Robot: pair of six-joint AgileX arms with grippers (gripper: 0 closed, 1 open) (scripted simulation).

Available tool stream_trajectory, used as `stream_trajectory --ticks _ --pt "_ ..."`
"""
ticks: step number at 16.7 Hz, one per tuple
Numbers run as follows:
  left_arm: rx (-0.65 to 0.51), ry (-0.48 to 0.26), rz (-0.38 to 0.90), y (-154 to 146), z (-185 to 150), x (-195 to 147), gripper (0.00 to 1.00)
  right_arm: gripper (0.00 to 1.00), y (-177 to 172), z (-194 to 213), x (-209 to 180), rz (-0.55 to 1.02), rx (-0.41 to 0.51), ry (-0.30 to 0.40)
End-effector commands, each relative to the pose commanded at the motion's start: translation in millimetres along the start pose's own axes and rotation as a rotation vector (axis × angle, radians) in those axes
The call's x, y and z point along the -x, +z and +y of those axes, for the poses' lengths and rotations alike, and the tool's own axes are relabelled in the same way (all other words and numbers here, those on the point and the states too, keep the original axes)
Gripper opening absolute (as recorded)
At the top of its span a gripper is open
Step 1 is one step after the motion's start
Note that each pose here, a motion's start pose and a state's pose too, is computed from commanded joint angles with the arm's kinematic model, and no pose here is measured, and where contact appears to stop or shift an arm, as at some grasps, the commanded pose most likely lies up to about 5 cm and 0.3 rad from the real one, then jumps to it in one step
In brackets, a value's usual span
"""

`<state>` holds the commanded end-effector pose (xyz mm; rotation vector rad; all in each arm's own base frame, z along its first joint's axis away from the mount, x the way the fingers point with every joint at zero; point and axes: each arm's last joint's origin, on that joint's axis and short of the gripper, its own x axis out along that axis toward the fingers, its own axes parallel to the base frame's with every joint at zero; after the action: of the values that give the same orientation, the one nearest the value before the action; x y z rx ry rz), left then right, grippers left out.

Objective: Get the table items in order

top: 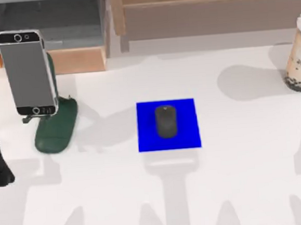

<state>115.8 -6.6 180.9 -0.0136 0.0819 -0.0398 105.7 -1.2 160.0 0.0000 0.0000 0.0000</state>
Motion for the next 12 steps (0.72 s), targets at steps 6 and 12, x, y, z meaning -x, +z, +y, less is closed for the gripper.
stream_trajectory --ticks 6,12 --pt "-0.014 0.040 -0.082 -21.6 5.3 8.6 1.00 1.00 0.0 0.0 0.0 0.000 0.000 0.000" --pt "-0.014 0.040 -0.082 -21.6 5.3 8.6 1.00 1.00 -0.3 0.0 -0.6 0.003 -0.001 0.000"
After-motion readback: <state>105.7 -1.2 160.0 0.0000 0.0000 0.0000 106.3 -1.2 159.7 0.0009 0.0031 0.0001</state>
